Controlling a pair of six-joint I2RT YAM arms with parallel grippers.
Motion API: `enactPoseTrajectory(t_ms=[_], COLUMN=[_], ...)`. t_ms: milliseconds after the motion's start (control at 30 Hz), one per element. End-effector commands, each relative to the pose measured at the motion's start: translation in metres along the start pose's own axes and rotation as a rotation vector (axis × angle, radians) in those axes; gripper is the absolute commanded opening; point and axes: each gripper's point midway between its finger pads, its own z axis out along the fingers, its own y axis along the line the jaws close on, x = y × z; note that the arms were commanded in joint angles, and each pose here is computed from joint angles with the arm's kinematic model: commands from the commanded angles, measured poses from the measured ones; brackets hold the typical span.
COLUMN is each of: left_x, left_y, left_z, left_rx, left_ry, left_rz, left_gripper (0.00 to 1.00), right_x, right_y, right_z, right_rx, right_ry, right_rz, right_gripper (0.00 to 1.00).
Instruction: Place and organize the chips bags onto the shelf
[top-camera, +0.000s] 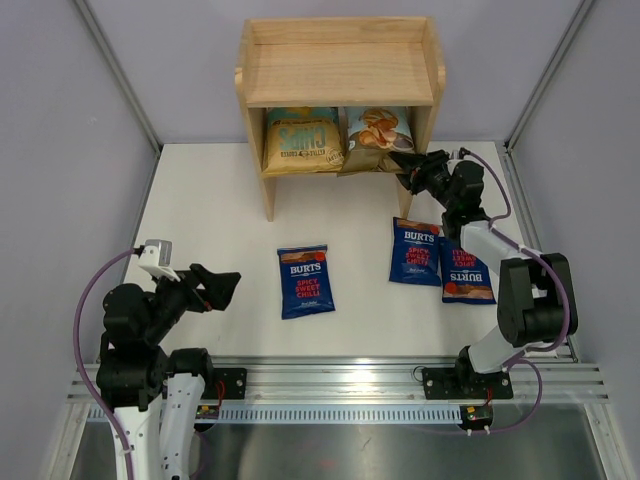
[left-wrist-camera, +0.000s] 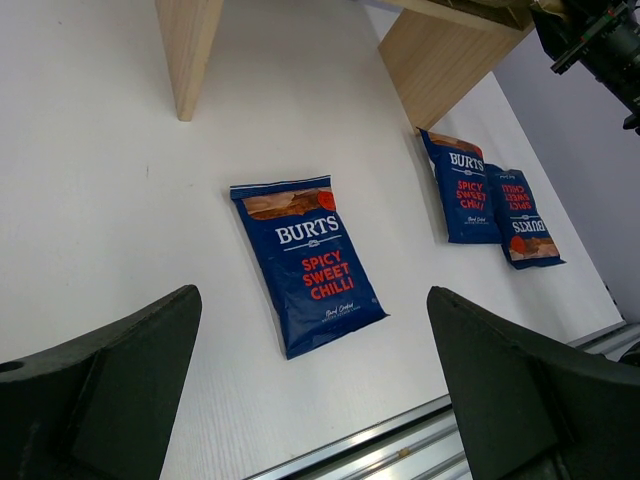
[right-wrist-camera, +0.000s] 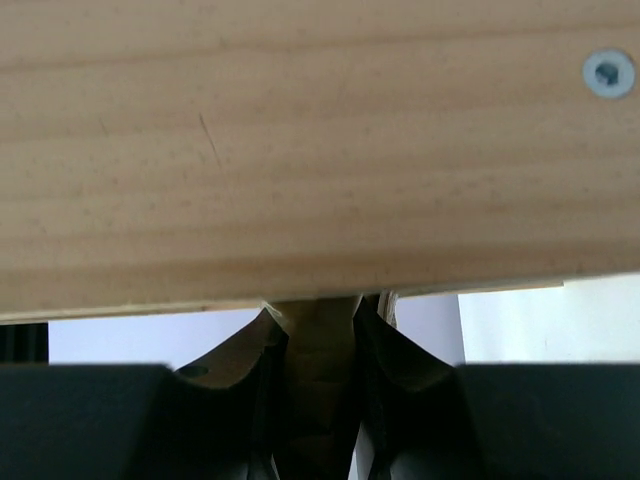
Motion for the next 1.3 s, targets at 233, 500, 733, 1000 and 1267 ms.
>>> enactPoseTrajectory(t_ms=[233,500,733,1000,1267], left_x=[-0.007,-0.007,-0.008,0.000,0.025], left_y=[-0.008,-0.004,0.000,0.017,0.026], left_z=[0.001,0.002,0.005,0.028,0.074], left_rx=[0.045,0.027,0.003,-0.055,0.013], left_ry=[-0.029,-0.020,-0.010,0.081,0.181], left_rz=[0.040,0.031,0.013,-0.107,-0.273], left_gripper=[0.99,0.99,0.99,0.99,0.99], right_x=[-0.031,-0.032,-0.025,-0.022,-0.013], right_y=[0.023,0.020,0.026,0.016,0.007], right_z=[0.003,-0.014,-0.025,-0.047,-0.071], right_rx=[-0.024,-0.003,0.020,0.120,0.173], right_ry=[-0.150,-0.179,-0.165,-0.199,-0.182], right_rz=[0.008,-0.005,-0.033,-0.084,-0.198], right_gripper=[0.36,0.64,0.70,1.00,1.00])
